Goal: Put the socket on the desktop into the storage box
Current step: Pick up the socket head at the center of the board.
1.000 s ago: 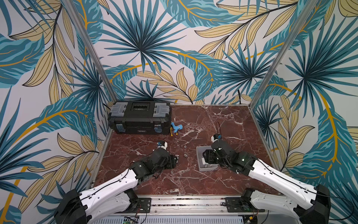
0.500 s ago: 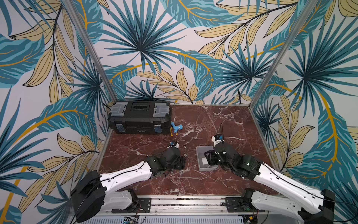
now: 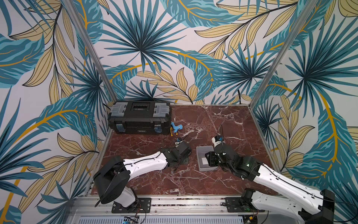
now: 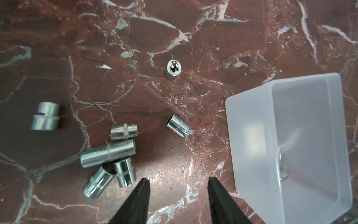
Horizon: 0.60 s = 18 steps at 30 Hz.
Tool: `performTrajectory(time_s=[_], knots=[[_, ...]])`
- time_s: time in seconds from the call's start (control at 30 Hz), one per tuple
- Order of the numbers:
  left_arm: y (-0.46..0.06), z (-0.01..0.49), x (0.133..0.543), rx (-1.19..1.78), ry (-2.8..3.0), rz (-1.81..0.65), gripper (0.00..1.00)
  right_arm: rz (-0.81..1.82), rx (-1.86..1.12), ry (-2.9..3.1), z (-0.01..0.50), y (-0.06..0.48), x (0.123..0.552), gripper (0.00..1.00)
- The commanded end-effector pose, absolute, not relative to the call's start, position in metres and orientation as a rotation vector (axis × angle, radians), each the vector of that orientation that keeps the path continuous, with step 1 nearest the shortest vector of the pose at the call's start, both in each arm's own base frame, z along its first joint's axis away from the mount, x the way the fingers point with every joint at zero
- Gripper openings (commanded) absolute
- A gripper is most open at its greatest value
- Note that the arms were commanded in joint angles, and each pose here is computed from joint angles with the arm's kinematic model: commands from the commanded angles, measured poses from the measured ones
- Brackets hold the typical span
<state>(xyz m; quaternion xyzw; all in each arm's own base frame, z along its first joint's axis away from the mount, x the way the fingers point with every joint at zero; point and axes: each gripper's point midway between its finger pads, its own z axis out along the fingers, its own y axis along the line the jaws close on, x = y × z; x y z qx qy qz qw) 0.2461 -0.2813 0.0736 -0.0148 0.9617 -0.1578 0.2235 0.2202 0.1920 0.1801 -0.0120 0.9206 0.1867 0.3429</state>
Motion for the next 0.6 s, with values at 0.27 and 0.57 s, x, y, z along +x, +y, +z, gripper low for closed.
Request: performTrajectory(time_s=[0.27, 0.57], knots=[[-0.302, 0.099, 0.281, 0.091, 2.573, -0.325, 0.53, 0.48, -0.006, 2.387, 0.176, 0.187, 0.218, 0.3], [-0.303, 0.087, 0.319, 0.077, 2.586, -0.242, 0.48, 0.481, 0.001, 2.384, 0.176, 0.186, 0.218, 0.29]])
